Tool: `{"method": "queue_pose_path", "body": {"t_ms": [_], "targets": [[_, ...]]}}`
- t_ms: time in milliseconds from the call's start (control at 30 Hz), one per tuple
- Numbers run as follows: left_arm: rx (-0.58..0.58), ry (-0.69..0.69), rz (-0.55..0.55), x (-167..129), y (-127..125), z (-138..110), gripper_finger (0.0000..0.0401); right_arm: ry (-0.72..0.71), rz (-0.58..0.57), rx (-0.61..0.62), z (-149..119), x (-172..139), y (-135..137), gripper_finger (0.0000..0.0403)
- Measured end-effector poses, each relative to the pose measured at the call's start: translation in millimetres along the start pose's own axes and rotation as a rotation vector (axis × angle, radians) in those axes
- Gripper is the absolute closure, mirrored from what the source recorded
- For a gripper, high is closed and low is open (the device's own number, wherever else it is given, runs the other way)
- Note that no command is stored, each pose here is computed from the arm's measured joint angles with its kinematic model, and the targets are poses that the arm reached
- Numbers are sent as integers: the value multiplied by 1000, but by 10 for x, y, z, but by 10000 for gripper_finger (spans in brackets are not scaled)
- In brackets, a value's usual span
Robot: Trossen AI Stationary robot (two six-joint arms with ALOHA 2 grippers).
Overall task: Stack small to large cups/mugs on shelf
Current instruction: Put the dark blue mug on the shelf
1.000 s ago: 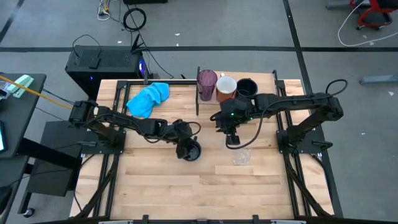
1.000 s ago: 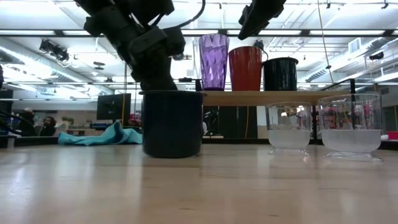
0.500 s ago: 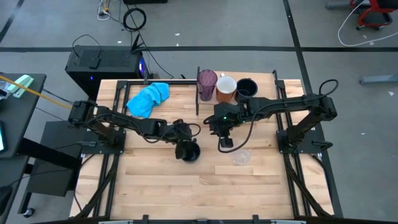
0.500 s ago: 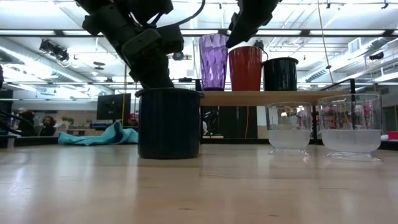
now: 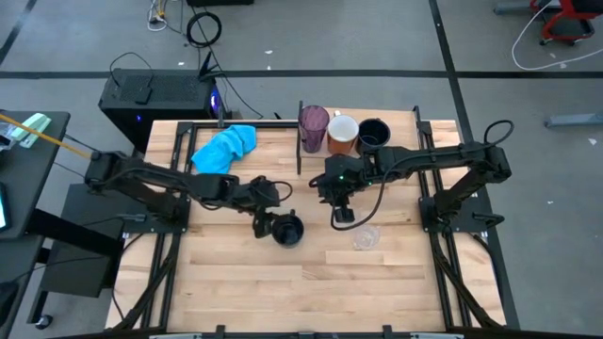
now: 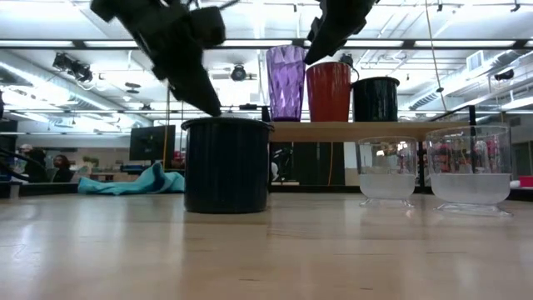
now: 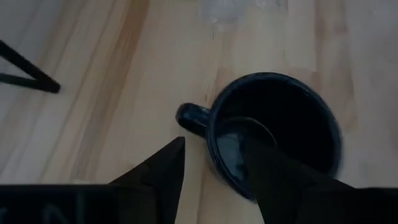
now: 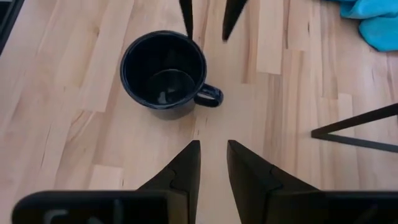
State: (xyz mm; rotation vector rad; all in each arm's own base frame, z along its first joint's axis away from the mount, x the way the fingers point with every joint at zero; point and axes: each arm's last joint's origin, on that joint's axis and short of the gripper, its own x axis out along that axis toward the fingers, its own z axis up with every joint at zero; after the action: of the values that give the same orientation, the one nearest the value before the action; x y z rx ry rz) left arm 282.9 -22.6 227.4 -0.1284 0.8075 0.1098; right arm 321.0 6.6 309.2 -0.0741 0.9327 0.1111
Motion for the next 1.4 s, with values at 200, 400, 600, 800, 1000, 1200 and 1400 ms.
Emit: {"method": "queue_pose_path", "body": {"t_ms": [200,400,600,800,1000,1200,1400], "targets": [[-38,136,49,-191,26,-148,242,1,0,-5,-1,0,-1,316],[-21,213,166,37,118,-217,270,-26,0,-10,26,0,12,316],[74,216,113,375,224,-198,294,-5,21,-11,13,4,105,316],[60,170,12,626,393,-153,312,25,49,-43,-9,7,246,316],[44,71,-37,736,476,-68,325,27,51,-46,-10,7,275,316],[63,-11,-147,735,431,14,326,52,52,-25,-33,6,272,316],[89,-84,-201,728,336,78,330,52,51,-13,-34,6,274,316]]}}
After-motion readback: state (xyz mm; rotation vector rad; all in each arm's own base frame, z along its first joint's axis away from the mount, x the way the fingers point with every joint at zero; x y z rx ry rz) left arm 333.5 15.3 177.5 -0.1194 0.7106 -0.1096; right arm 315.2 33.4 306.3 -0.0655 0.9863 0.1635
